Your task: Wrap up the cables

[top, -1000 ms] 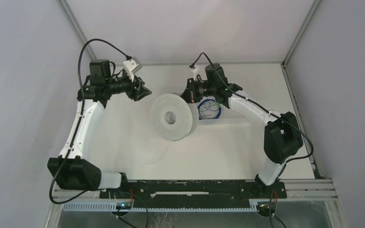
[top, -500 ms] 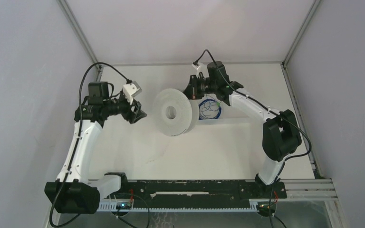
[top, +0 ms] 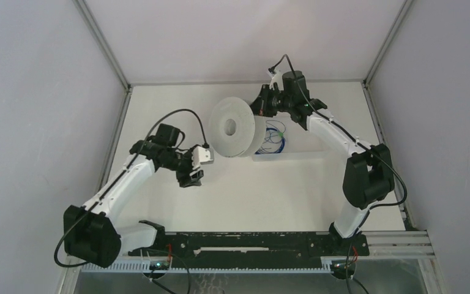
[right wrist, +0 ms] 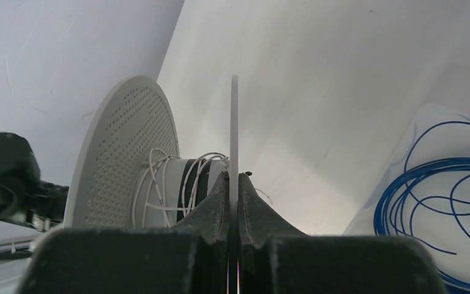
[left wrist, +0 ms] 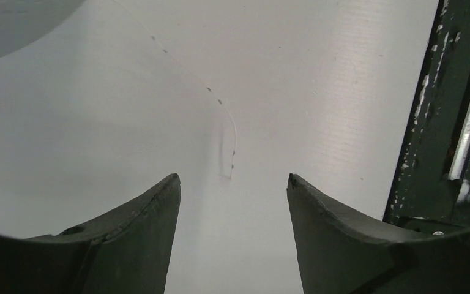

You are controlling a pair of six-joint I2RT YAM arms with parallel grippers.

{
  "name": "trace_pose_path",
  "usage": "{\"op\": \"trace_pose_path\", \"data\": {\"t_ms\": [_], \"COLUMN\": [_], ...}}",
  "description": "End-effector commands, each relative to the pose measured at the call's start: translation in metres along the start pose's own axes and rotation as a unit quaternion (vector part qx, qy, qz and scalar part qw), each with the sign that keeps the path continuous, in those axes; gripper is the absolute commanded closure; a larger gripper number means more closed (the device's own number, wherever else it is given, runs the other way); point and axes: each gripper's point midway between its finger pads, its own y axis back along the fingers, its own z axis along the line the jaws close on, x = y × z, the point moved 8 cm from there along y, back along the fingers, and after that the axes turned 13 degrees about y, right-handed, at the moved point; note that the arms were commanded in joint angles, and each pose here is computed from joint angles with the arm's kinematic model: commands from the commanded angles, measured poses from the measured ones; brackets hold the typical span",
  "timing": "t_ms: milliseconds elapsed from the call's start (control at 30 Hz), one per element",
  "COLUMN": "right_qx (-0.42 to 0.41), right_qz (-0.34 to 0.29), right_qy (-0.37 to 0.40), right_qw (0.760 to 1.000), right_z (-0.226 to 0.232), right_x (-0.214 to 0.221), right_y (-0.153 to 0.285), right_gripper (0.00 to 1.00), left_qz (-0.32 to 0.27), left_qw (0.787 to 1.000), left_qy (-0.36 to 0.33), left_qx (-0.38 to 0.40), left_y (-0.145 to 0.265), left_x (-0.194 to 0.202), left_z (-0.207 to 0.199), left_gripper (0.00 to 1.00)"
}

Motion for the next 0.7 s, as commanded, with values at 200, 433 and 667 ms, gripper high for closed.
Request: {"op": "trace_pose_path", "data": {"t_ms": [200, 433, 667], "right_qx": [0.001, 0.003, 0.007], "right_qz": [-0.072, -0.068, -0.067], "right_qy": [0.021, 0.02, 0.022], "right_qw": [0.997, 0.997, 0.997], "right_z": [0.016, 0.011, 0.008], "right_x": [-0.037, -0.034, -0.032], "right_y": [0.033, 0.032, 0.03], "right_gripper": [1.0, 1.0, 1.0], "left_qz": [0.097, 0.141, 0.163], "left_qw": [0.991, 0.984, 0.981], "left_qy": [-0.072, -0.082, -0.074], "left_qx": [-0.055, -0.077, -0.073], "left_y": [-0.064, -0.089, -0.101], "left_x": [0.003, 0.013, 0.019], "left_z": [0.026, 0.033, 0.034], "left_gripper": [0.35, 0.34, 0.53]}}
